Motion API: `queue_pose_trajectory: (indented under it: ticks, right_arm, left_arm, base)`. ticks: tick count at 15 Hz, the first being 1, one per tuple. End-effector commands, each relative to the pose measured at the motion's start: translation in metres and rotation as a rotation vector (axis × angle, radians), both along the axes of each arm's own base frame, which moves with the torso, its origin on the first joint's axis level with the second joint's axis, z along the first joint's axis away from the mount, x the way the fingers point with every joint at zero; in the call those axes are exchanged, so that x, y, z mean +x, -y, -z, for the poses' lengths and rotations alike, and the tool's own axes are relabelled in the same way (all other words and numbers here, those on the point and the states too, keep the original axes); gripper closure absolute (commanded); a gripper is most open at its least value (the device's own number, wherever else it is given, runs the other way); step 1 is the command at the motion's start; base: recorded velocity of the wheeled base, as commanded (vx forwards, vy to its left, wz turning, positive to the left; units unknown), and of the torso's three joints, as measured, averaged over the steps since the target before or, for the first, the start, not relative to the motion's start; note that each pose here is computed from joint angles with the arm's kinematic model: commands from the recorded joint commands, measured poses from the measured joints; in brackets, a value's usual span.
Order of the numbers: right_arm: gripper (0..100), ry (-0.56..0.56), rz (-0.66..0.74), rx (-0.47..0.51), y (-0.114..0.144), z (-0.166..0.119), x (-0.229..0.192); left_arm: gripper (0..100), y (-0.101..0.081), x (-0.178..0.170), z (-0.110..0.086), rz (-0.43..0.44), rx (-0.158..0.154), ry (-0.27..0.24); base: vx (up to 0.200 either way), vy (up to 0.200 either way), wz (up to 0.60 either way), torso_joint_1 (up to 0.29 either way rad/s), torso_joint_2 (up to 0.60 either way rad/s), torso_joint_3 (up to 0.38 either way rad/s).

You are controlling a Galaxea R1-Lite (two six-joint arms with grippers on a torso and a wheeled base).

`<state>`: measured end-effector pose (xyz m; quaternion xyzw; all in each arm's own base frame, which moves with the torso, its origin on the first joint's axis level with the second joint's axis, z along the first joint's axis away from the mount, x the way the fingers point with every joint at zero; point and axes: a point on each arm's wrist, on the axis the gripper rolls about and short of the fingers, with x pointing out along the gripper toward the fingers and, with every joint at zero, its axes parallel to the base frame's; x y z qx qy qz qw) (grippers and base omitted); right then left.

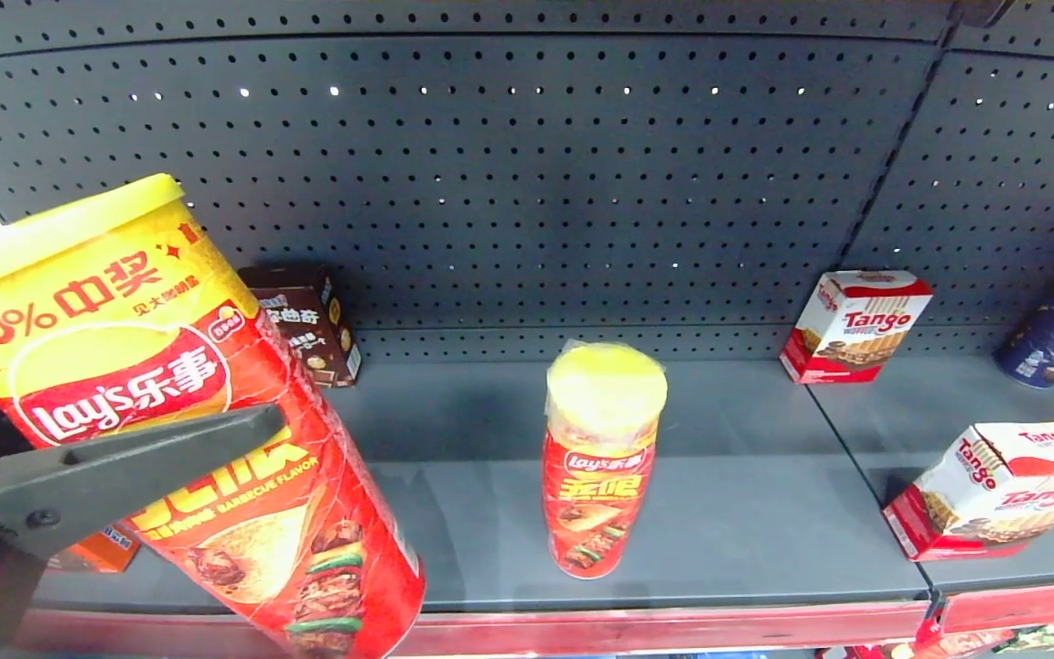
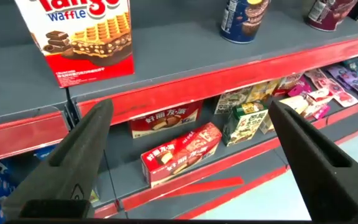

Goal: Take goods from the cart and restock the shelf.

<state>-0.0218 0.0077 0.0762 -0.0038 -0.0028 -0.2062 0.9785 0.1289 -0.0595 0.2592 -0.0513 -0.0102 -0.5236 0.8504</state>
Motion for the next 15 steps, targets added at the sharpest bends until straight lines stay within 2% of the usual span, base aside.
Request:
queue_pose_trajectory:
  ticks: [1, 3, 10, 13, 14, 15]
  right_arm:
    - [0, -0.003, 0.0, 0.002, 0.0, 0.0, 0.0]
    - [0, -0.003, 0.0, 0.002, 0.0, 0.0, 0.0]
    - [0, -0.003, -0.001, 0.002, 0.0, 0.0, 0.0]
    - [0, -0.002, -0.001, 0.001, 0.0, 0.0, 0.0]
    - [0, -0.003, -0.001, 0.002, 0.0, 0.0, 0.0]
    - [0, -0.003, -0.001, 0.002, 0.0, 0.0, 0.0]
  left_arm:
    - [100, 0.001, -0.001, 0.0, 0.006, -0.001, 0.003]
    - [100, 0.002, -0.001, -0.002, 0.015, -0.002, 0.008]
    - [100, 0.012, 0.027, 0.003, 0.01, 0.026, -0.055]
    - [100, 0.021, 0.056, -0.001, -0.002, 0.071, -0.013]
    - [100, 0.023, 0.062, 0.0, -0.005, 0.092, 0.0]
    - [100, 0.027, 0.076, 0.006, -0.015, 0.127, -0.006]
  base:
    - [0.0, 0.0, 0.0, 0.0, 0.0, 0.0]
    - [0.0, 0.0, 0.0, 0.0, 0.0, 0.0]
    - [0.0, 0.0, 0.0, 0.0, 0.0, 0.0]
    - [0.0, 0.0, 0.0, 0.0, 0.0, 0.0]
    - [0.0, 0.0, 0.0, 0.0, 0.0, 0.0]
    - [0.0, 0.0, 0.0, 0.0, 0.0, 0.0]
